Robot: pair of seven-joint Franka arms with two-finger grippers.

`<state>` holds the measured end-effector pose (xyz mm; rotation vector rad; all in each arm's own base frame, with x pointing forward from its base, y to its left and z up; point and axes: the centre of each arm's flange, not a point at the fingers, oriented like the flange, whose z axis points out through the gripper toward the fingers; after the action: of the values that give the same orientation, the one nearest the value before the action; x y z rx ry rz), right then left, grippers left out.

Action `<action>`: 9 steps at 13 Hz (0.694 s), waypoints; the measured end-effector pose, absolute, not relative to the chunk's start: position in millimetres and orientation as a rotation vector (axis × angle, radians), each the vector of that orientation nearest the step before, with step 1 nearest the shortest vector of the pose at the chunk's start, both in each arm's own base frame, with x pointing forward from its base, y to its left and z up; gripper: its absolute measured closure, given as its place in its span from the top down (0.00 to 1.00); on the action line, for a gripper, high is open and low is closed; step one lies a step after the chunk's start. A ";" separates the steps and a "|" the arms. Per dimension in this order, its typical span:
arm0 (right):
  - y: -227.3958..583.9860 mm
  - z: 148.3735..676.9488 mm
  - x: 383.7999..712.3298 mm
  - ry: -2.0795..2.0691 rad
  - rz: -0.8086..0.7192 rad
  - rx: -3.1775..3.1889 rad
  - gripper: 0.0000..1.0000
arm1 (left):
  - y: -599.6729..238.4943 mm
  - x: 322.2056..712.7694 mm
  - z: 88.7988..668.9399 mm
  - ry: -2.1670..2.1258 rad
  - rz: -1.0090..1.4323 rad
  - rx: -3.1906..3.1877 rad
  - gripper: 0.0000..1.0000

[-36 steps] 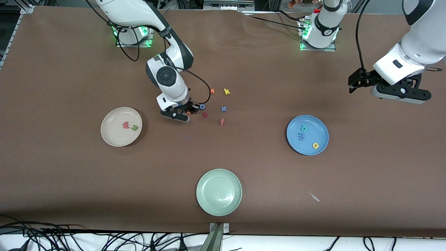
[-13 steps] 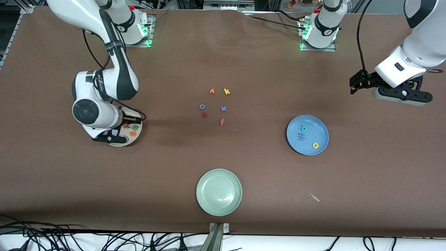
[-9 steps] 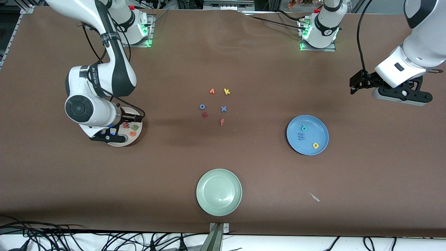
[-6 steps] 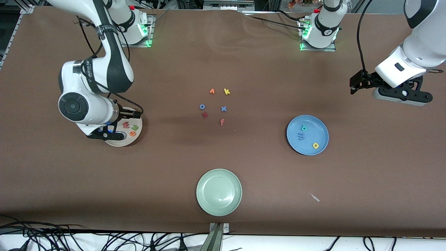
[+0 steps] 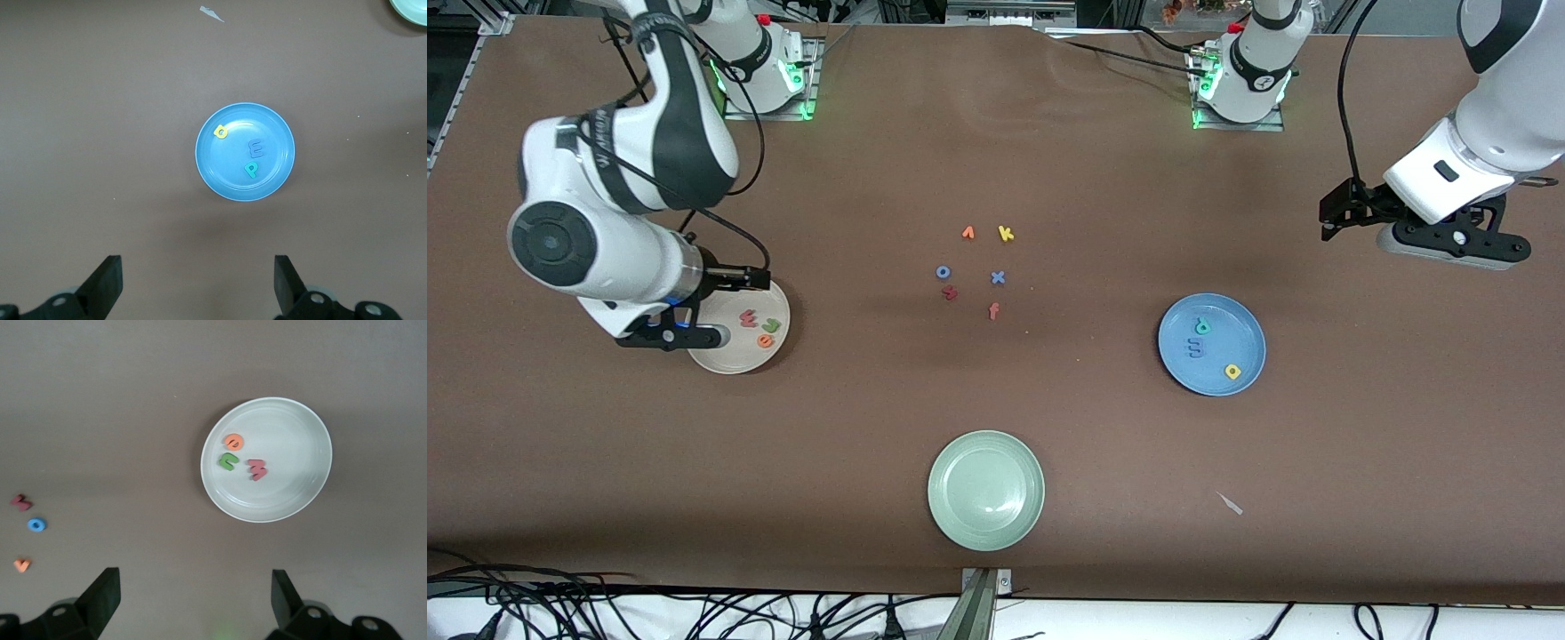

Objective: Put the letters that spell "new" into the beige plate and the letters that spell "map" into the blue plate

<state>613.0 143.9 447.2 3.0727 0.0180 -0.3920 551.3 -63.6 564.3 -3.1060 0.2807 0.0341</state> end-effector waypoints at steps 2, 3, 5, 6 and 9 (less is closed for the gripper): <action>121.0 480.9 608.7 0.027 -0.333 3.092 1.00 | -63.5 551.3 564.5 0.280 0.034 -3.106 1.00; 109.1 499.5 605.3 0.020 -0.296 3.102 1.00 | -63.5 551.3 564.6 0.280 0.034 -3.106 1.00; 84.5 533.3 596.7 0.045 -0.232 3.123 1.00 | -63.4 551.4 564.7 0.280 0.034 -3.106 1.00; 73.4 547.4 591.9 0.072 -0.208 3.130 1.00 | -63.4 551.4 564.8 0.280 0.034 -3.106 1.00; 48.5 573.8 582.9 0.108 -0.147 3.141 1.00 | -63.4 551.3 565.2 0.280 0.035 -3.106 1.00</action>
<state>582.9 48.5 573.8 3.1414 0.1084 -0.1473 551.3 -63.4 565.2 -3.1060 0.2802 0.0354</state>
